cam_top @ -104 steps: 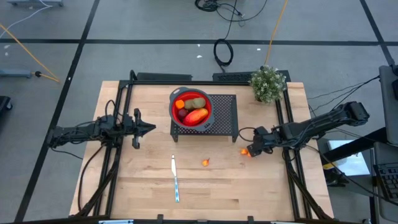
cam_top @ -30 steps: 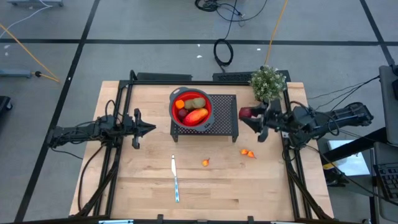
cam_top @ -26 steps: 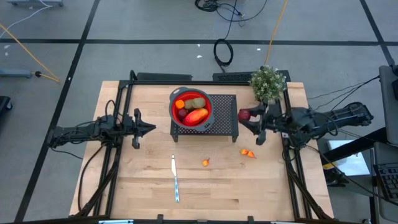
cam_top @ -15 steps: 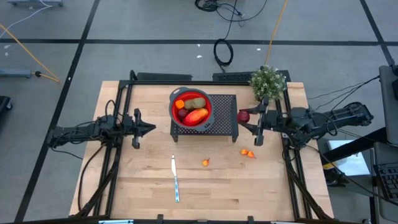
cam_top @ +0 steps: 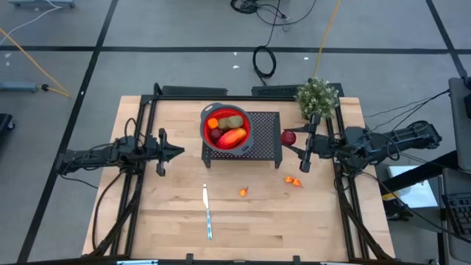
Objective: Pick & Place Fruit
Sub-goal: Put the pomegranate into the strainer on the shelf
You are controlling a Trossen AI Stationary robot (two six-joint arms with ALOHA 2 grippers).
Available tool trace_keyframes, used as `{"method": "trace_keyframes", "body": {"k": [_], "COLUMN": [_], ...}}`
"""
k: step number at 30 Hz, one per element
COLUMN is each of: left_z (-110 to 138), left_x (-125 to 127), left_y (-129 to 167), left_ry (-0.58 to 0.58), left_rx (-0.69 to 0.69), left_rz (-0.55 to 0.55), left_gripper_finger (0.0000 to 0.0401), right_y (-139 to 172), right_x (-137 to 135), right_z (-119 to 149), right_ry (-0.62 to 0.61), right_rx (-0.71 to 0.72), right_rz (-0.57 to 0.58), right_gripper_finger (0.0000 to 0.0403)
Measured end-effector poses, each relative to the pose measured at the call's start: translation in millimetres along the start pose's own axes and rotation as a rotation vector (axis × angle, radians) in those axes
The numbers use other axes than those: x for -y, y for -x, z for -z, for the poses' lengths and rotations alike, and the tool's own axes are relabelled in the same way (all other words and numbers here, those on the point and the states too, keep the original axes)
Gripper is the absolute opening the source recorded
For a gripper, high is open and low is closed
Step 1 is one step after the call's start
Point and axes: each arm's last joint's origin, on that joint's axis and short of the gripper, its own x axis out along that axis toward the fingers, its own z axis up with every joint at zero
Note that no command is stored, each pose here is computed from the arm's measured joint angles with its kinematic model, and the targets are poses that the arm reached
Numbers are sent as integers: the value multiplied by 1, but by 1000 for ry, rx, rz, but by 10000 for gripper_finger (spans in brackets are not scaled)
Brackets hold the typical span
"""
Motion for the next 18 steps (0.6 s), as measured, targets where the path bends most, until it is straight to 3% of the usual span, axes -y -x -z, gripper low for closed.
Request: {"method": "trace_keyframes", "body": {"k": [12,18], "left_z": [0,0], "left_x": [0,0], "left_y": [0,0], "left_ry": [-1,-1], "left_rx": [0,0], "left_rz": [-1,-1], "left_gripper_finger": [21,21], "right_y": [0,-2], "right_x": [0,-1], "right_z": [0,1], "right_ry": [-3,-92], "right_rx": [0,-5], "right_rz": [0,-5], "right_gripper_finger": [190,192]}}
